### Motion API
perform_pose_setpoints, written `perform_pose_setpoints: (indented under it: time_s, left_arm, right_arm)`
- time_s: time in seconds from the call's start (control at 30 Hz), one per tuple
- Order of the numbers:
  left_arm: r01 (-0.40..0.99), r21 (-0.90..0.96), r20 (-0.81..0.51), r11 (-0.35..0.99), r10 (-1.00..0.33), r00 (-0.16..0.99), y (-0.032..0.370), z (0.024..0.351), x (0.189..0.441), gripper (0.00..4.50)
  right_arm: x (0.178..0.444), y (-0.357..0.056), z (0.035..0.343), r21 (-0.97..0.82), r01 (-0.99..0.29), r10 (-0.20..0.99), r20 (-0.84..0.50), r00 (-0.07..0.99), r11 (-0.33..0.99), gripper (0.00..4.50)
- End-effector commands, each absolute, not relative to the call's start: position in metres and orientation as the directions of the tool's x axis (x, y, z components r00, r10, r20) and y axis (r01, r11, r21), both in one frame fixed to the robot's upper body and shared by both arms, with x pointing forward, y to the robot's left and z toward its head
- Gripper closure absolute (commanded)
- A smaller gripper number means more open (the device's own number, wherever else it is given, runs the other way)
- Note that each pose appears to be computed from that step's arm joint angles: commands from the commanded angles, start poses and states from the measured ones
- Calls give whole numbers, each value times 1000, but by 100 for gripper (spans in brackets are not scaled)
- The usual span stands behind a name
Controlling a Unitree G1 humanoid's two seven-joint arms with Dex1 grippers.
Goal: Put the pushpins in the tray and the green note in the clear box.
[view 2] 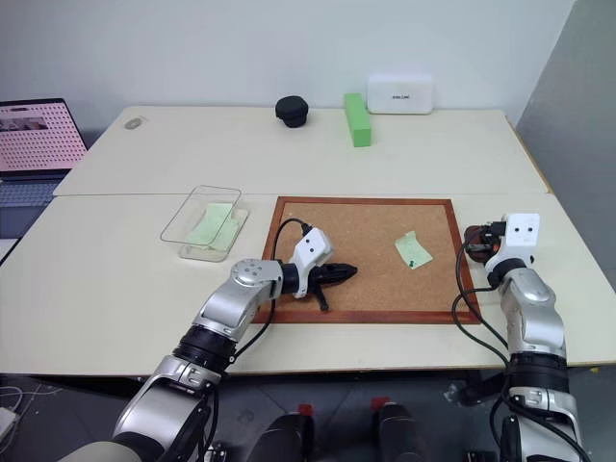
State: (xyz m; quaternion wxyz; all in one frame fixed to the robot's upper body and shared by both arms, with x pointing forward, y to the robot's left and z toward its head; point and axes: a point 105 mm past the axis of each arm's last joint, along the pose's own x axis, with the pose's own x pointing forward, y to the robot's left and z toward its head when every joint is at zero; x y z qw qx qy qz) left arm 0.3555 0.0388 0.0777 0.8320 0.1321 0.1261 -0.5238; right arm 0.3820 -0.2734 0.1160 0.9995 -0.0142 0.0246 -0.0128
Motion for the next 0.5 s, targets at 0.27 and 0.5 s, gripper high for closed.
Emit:
perform_pose_setpoints:
  time_s: [0.27,0.5]
  left_arm:
    - [903,45,-433,427,-806,403,45,51,349,450]
    - [904,47,-431,424,-808,401,45,53,348,450]
  right_arm:
    - [390,-286,129,-26,70,-70,-21,997,997,329]
    - [390,-289,126,-47,81,-82,-23,996,996,203]
